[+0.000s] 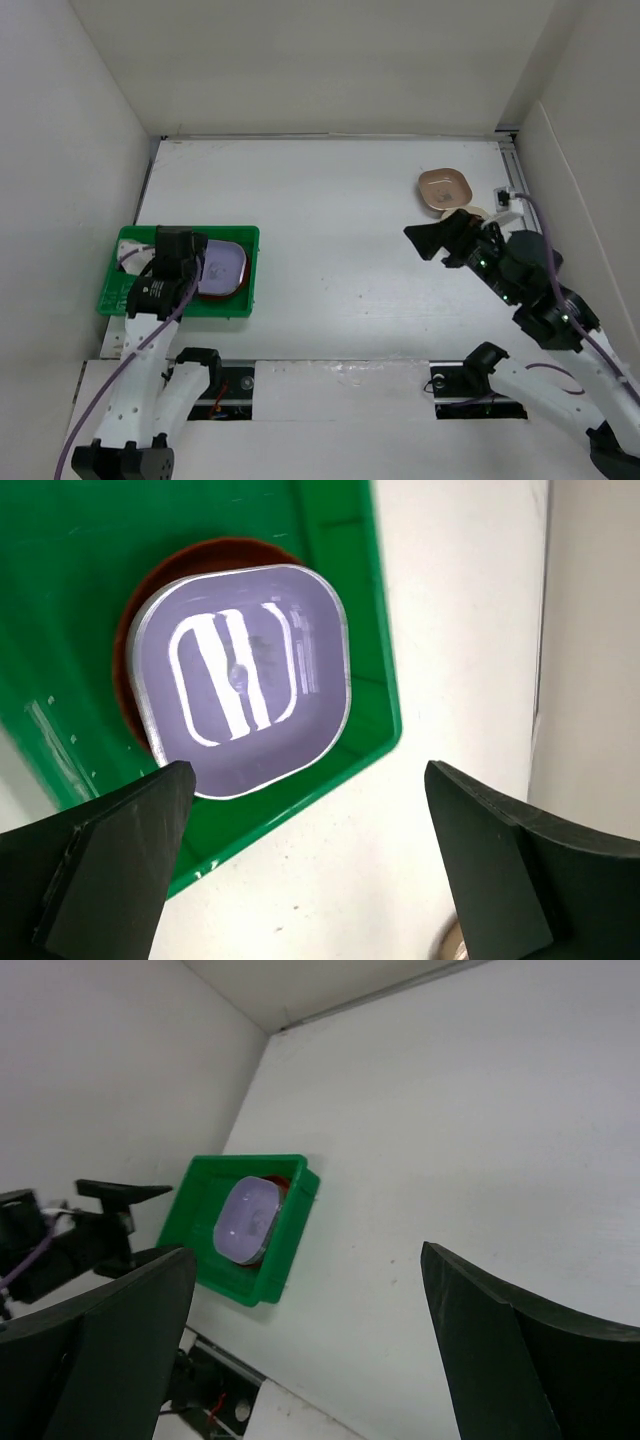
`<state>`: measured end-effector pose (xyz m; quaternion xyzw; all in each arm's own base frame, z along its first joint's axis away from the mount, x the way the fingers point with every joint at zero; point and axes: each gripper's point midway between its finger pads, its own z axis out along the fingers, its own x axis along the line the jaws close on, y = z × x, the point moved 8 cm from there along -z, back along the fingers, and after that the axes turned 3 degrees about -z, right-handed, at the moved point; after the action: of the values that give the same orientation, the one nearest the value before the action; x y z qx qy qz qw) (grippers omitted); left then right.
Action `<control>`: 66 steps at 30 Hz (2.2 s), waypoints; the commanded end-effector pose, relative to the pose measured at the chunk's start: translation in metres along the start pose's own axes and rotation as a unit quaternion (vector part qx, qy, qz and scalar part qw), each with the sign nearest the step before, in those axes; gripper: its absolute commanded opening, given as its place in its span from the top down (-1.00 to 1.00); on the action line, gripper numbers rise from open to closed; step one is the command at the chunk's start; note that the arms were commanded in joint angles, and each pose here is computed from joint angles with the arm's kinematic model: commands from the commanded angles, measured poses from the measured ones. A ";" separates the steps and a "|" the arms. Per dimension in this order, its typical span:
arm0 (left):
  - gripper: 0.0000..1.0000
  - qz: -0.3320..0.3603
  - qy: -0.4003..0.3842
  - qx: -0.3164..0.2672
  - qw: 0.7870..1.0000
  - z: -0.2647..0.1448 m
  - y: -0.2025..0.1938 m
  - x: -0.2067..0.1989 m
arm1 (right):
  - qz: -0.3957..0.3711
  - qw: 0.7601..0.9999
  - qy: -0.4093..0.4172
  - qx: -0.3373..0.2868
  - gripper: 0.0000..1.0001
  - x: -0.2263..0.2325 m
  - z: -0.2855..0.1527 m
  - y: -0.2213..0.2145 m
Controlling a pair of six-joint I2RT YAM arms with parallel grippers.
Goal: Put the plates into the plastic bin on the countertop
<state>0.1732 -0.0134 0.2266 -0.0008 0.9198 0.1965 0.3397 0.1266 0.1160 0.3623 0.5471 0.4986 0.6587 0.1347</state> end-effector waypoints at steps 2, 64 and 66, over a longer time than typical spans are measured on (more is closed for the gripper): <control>-0.99 0.137 -0.070 0.007 0.988 0.006 -0.004 -0.052 | 0.037 0.996 -0.082 0.015 -0.99 -0.014 0.047 -0.017; -0.99 0.483 -0.292 0.192 0.803 -0.047 -0.148 -0.168 | 0.129 0.833 -0.531 0.089 1.00 -0.267 0.119 -0.071; -0.99 0.495 -0.289 0.227 0.787 -0.038 -0.164 -0.166 | 0.100 0.841 -0.524 0.089 1.00 -0.245 0.126 -0.071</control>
<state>0.2904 -0.1840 0.2934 0.5632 0.6992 0.1513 0.4136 0.2982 0.0104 0.1253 0.8920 0.3248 0.2103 0.2338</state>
